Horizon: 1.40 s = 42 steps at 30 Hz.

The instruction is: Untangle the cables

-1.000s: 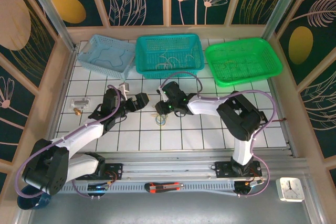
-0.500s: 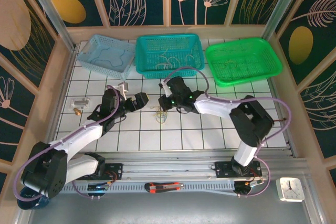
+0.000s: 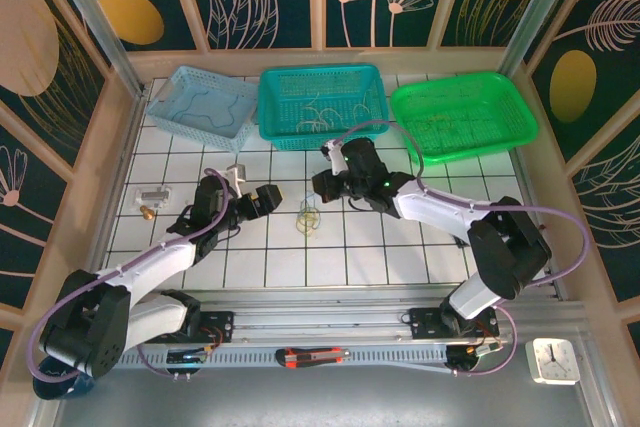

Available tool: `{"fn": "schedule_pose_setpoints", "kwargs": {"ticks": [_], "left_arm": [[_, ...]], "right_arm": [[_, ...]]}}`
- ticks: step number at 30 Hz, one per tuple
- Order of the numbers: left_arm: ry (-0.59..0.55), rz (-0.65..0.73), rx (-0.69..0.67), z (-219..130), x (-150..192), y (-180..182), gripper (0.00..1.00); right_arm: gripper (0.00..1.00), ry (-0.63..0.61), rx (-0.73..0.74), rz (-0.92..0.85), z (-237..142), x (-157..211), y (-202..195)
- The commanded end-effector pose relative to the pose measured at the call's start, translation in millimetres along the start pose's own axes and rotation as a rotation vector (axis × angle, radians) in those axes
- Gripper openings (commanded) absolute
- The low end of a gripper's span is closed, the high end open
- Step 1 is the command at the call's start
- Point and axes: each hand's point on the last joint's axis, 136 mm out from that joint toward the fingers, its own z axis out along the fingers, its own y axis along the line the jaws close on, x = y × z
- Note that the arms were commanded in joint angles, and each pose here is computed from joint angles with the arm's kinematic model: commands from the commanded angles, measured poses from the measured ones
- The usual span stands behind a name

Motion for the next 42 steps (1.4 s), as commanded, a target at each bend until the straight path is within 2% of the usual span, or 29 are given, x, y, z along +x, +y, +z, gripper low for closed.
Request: {"fn": "schedule_pose_setpoints", "kwargs": {"ticks": [1,7,18,24,32,37,42], "left_arm": [[0.006,0.032,0.072,0.8,1.1,-10.7,0.85],[0.018,0.012,0.142,2.7,7.0,-19.6,0.76],[0.043,0.229,0.209,26.2,13.8,-68.5,0.76],[0.012,0.27,0.224,38.8,5.3,-78.9,0.73],[0.041,0.292,0.265,56.8,14.5,-92.0,0.65],[0.075,0.29,0.293,66.2,28.8,-96.0,0.65],[0.069,0.279,0.308,59.8,34.8,-94.2,0.7]], "right_arm": [[0.0,-0.035,-0.052,0.033,-9.2,-5.3,7.3],[0.0,-0.042,-0.057,0.049,-11.4,-3.7,6.7],[0.0,-0.114,-0.154,0.063,-38.3,-38.1,37.9],[0.0,-0.15,-0.225,0.08,-58.6,-52.2,58.2],[0.0,-0.201,-0.342,0.099,-83.6,-74.1,87.6],[0.0,-0.247,-0.398,0.103,-101.6,-89.4,103.4],[0.0,-0.257,-0.356,0.104,-99.7,-88.8,95.5]]}}
